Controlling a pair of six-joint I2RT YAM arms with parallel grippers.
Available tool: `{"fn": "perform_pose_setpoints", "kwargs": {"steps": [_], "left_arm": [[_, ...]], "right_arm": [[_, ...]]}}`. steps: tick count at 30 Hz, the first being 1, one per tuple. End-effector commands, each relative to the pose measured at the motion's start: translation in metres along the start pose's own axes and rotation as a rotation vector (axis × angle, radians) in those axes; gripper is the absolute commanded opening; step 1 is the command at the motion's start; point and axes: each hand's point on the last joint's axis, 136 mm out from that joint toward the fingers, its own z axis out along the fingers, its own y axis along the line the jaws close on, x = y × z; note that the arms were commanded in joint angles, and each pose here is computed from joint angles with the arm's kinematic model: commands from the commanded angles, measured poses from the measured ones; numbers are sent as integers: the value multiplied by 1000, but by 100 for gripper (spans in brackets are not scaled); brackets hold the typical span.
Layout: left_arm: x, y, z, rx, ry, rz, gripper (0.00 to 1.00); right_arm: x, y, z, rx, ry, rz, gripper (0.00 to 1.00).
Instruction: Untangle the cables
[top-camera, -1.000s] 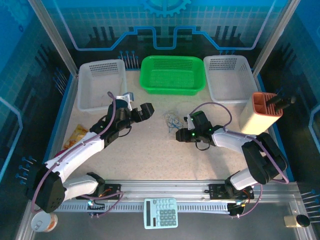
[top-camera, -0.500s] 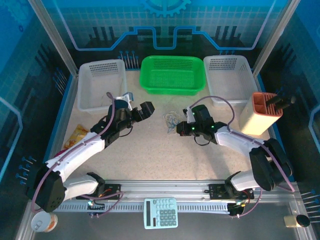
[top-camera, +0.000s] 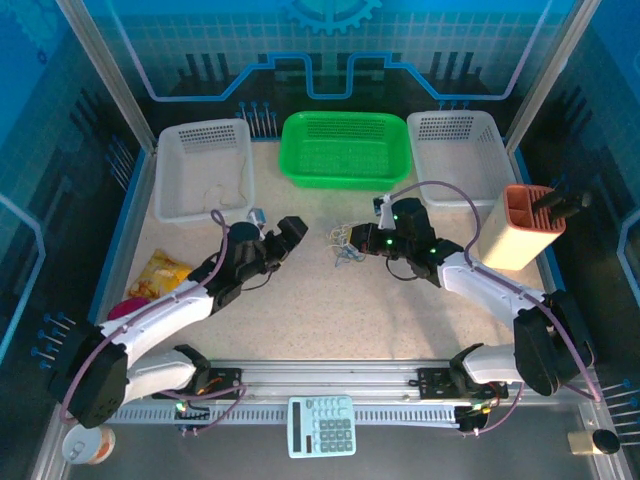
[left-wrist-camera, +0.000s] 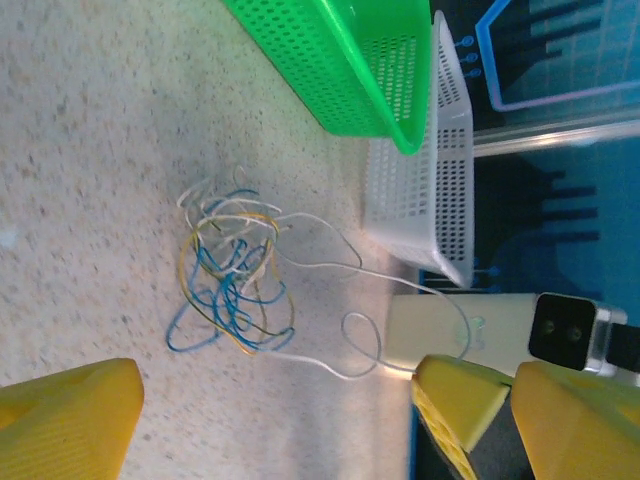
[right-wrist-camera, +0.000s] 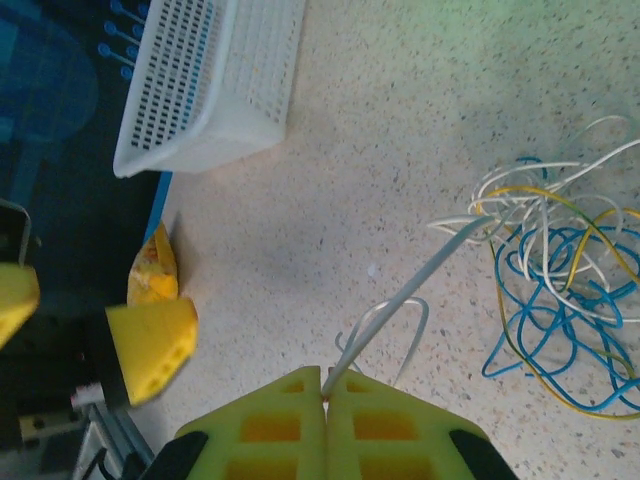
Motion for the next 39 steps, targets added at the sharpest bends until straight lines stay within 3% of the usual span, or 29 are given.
{"fn": "perform_pose_setpoints", "kwargs": {"steps": [1,13,23,39], "left_arm": [[-4,-13,-6,77,-69,-161,93],[8,-27,21,180,-85,-271,80],[9,-30,52,225,-98,-291,60],[17,-37,75,281,-81,-314,41]], "right_arm": [[-29,14,-10,-33,-115,52,0],[-36,20,-13,-87,-162,138,0],[-33,21,-18,-102,-164,145,0],[-30,19,-16,-107,-157,153,0]]}}
